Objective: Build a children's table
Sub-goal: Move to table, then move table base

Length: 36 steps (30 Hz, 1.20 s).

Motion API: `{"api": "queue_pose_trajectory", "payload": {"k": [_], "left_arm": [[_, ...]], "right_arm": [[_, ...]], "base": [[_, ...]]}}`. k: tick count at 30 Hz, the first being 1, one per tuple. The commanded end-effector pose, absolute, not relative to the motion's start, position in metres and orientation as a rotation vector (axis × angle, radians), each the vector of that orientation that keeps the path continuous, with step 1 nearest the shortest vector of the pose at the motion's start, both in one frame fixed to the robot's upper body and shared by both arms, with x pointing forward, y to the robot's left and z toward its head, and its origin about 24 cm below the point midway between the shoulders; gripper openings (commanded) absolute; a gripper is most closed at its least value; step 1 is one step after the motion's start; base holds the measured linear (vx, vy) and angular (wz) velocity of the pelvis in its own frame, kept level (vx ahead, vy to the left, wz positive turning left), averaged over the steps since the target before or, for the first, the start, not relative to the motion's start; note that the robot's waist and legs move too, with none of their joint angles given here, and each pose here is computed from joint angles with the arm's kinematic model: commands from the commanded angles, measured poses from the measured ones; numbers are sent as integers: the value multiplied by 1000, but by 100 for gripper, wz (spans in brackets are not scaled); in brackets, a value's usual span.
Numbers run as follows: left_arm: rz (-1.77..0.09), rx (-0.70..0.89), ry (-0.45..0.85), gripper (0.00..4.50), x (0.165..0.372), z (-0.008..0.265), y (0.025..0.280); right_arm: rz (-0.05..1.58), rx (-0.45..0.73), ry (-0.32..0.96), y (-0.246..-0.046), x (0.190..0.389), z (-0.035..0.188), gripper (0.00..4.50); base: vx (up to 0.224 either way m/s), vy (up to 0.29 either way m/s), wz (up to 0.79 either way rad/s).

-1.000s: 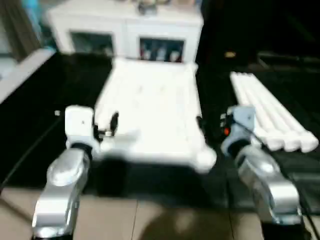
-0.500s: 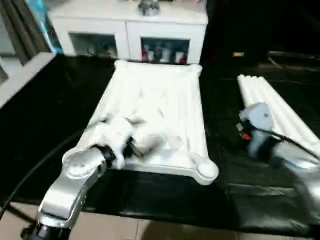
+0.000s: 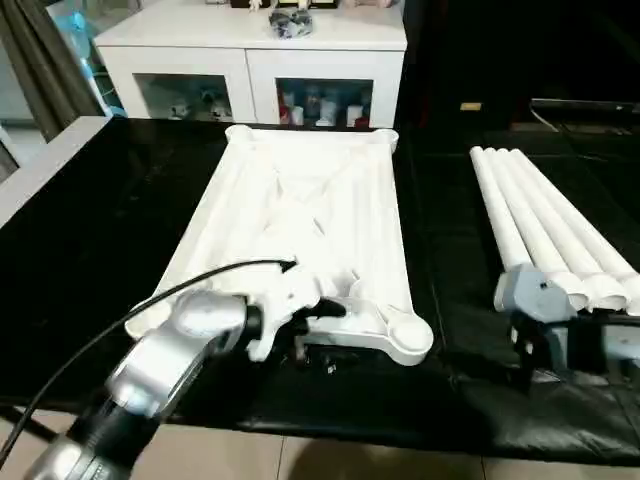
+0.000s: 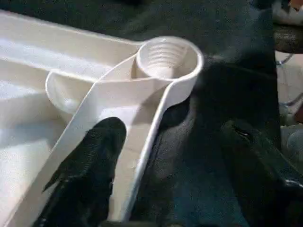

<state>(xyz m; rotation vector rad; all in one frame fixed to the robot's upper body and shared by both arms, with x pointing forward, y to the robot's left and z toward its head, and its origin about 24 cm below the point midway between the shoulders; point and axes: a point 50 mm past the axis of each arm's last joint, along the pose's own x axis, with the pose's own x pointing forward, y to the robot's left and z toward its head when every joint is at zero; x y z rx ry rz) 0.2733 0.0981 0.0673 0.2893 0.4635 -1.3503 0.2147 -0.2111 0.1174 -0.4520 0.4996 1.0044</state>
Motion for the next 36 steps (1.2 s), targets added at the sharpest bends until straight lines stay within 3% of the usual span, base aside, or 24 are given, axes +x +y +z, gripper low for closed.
{"api": "queue_pose_trajectory", "payload": {"k": [1, 4, 13, 34, 36], "left_arm": [[-1348, 317, 506, 325, 277, 64, 99], [-1361, 338, 538, 320, 277, 60, 100], [-1354, 343, 554, 243, 282, 53, 92], [-1243, 278, 581, 82, 285, 47, 94], [-1233, 272, 581, 82, 284, 46, 94]], "right_arm": [[1037, -456, 514, -209, 210, 121, 450], [1041, -460, 533, -209, 207, 119, 450], [1067, -440, 551, -206, 201, 119, 450], [1061, -454, 531, -205, 206, 119, 450], [1061, -454, 530, -205, 206, 119, 450]], "base": [[0, 0, 0], [0, 0, 0], [0, 0, 0], [0, 0, 0], [0, 0, 0]]}}
